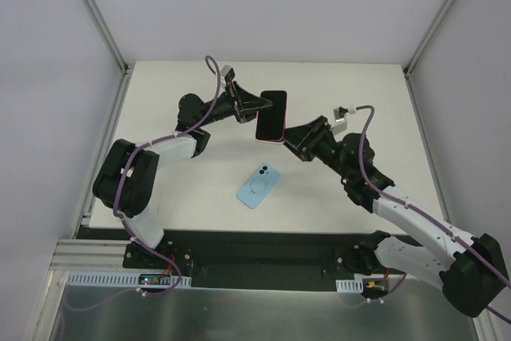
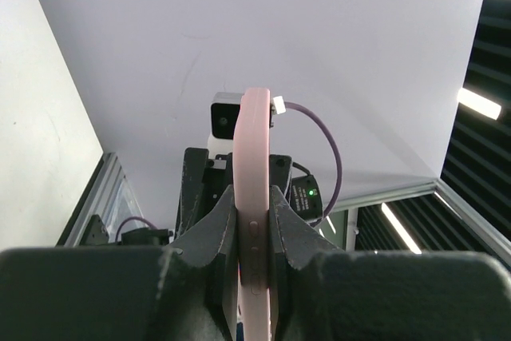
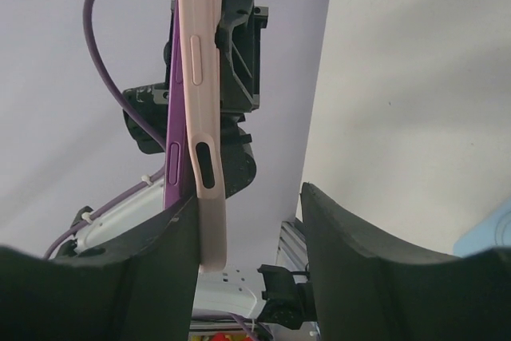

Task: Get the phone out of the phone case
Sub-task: Remove the phone case from the phone.

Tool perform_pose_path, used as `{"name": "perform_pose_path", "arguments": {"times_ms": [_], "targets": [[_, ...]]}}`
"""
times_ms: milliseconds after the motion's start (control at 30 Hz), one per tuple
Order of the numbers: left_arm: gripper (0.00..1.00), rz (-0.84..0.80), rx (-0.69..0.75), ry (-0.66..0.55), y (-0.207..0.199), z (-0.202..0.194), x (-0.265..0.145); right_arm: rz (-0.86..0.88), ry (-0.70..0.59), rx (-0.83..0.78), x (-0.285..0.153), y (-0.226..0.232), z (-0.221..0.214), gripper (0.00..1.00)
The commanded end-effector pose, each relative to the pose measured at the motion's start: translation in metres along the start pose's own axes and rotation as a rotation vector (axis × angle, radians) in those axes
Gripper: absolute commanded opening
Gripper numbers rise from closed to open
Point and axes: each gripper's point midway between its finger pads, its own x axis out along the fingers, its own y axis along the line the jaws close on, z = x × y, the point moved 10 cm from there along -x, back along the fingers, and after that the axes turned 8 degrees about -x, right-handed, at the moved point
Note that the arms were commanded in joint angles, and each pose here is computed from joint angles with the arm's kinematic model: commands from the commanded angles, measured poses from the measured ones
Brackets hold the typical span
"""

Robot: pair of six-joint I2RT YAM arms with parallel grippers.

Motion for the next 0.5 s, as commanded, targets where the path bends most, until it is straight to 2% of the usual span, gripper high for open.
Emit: {"name": "perform_pose_path", "arguments": {"times_ms": [0, 233, 467], "targets": [[0.0, -0.048, 0.206, 0.292, -0.013, -0.057, 0.011, 0.273, -0.2, 0.094, 0.01, 0.041, 0.033, 0.54], [0.0, -0.02, 0.209, 0.318, -0.007, -0.065, 0.016, 0.332, -0.165, 0.117, 0.024, 0.05, 0.036, 0.52], [0.0, -0.007, 0.216, 0.344, -0.006, -0.073, 0.021, 0.336, -0.178, 0.103, 0.029, 0.054, 0.046, 0.44]]}}
